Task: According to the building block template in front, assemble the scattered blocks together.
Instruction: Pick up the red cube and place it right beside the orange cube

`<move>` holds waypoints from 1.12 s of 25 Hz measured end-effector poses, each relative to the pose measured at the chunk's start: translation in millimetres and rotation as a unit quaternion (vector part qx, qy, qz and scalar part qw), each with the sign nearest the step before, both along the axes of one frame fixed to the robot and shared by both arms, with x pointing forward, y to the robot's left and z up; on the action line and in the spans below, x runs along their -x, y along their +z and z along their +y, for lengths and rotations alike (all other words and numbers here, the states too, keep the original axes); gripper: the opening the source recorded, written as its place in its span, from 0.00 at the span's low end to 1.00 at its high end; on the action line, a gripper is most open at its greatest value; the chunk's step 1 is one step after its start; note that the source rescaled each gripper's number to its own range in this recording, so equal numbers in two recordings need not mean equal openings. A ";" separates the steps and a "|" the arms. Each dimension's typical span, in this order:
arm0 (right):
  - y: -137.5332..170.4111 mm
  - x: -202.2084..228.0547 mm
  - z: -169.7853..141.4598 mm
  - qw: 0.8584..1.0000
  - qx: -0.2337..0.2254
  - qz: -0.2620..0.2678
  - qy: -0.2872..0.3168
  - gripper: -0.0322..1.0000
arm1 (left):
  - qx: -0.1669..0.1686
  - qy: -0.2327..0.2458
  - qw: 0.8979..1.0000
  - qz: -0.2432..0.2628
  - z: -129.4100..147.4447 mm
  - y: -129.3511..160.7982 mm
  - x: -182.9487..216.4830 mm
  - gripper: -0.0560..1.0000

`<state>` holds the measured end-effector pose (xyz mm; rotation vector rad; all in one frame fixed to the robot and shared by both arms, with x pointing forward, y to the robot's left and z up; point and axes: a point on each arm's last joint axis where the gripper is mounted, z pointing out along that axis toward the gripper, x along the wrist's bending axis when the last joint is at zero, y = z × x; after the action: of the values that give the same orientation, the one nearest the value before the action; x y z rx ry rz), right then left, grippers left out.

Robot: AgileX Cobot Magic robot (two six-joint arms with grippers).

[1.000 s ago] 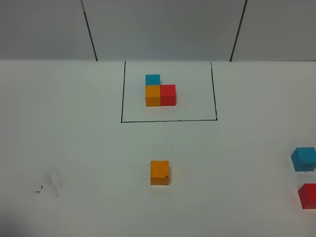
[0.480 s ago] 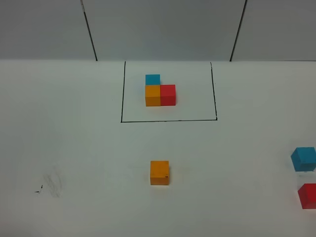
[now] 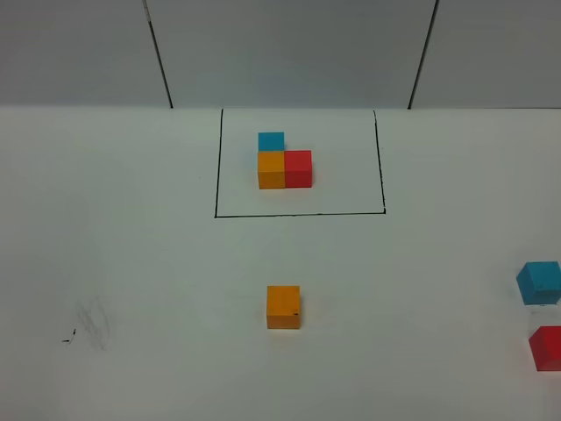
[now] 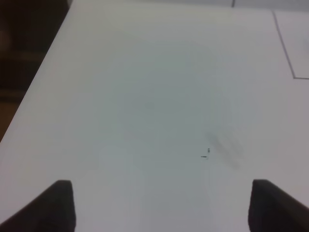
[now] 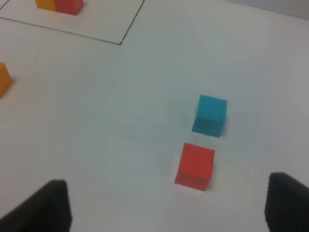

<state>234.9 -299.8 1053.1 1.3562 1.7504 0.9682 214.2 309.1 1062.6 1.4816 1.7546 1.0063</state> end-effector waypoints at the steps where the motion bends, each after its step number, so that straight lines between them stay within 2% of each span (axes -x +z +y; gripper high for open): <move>1: 0.0 0.0 0.0 1.000 0.000 0.000 0.000 0.68 | 0.000 0.010 1.000 0.007 -0.2 -4.1 -2.0 0.62; 5: 0.0 0.0 0.0 1.000 0.000 0.000 0.000 0.68 | 0.002 0.030 0.999 0.029 -0.2 -19.1 -9.6 0.62; 16: 0.0 0.0 0.0 1.000 0.000 0.000 0.000 0.68 | 0.001 0.031 0.999 0.024 -0.2 -18.6 -10.4 0.62; 23: 0.0 0.0 0.0 1.000 0.000 0.000 0.000 0.68 | 0.000 -0.010 1.000 0.024 1.0 -18.7 -11.2 0.62; 28: 0.0 0.0 0.0 1.000 0.000 0.000 0.000 0.68 | 0.000 -0.019 1.000 0.024 1.3 -18.7 -11.4 0.62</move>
<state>234.9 -299.8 1053.1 1.3569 1.7500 0.9686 225.6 310.4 1044.0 1.5457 1.7526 0.9582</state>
